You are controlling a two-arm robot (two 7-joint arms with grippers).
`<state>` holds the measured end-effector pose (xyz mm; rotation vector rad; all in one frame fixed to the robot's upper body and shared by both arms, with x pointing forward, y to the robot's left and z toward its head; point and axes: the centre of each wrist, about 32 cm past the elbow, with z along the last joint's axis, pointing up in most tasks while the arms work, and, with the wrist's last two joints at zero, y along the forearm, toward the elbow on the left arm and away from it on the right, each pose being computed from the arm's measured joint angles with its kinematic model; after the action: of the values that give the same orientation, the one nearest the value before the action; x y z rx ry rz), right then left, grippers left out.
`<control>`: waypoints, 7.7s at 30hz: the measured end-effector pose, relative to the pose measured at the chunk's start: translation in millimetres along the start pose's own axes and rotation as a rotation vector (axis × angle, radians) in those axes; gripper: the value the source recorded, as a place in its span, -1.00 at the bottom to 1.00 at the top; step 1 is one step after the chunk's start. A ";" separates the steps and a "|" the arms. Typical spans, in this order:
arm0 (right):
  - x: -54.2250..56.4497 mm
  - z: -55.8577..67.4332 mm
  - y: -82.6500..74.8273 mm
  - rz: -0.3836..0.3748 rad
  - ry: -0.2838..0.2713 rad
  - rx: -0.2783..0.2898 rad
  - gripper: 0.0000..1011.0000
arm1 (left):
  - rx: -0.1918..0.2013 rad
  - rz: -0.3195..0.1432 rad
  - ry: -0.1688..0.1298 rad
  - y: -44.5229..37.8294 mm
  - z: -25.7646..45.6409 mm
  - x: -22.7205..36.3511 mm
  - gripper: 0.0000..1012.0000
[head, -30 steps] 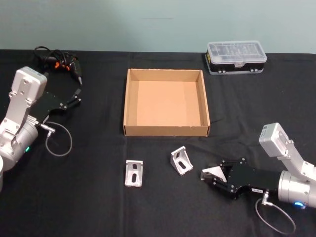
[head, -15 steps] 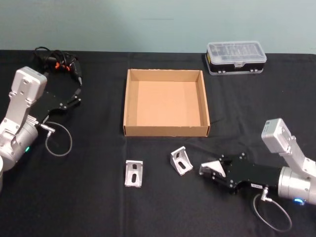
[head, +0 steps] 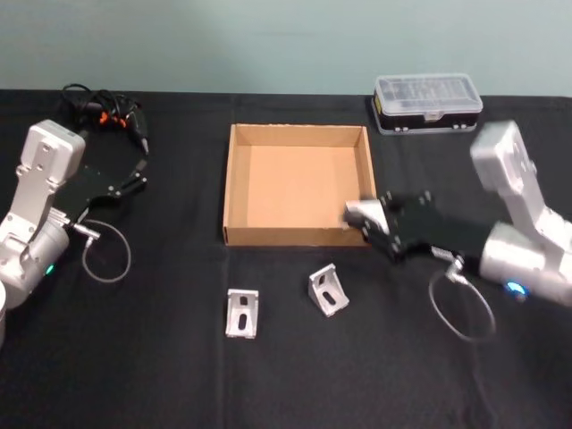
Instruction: Use one hand to pick up the angle iron from the table and place it into the box.
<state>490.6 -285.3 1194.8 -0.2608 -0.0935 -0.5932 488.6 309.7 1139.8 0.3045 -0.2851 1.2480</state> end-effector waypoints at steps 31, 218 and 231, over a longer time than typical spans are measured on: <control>25.5 23.8 147.6 -0.228 0.054 -0.230 -0.40 | 0.000 0.000 0.000 0.0 0.0 0.0 1.00; -14.7 23.3 55.1 -0.120 0.081 -0.054 -0.01 | 0.000 0.000 0.000 0.0 0.0 0.0 1.00; 38.3 31.3 87.1 -0.298 0.074 -0.115 -0.01 | 0.000 0.000 0.000 0.0 0.0 -0.1 1.00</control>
<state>570.9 -228.2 1212.4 -0.3386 -0.0262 -0.9055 488.6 309.6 1139.8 0.3044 -0.2851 1.2478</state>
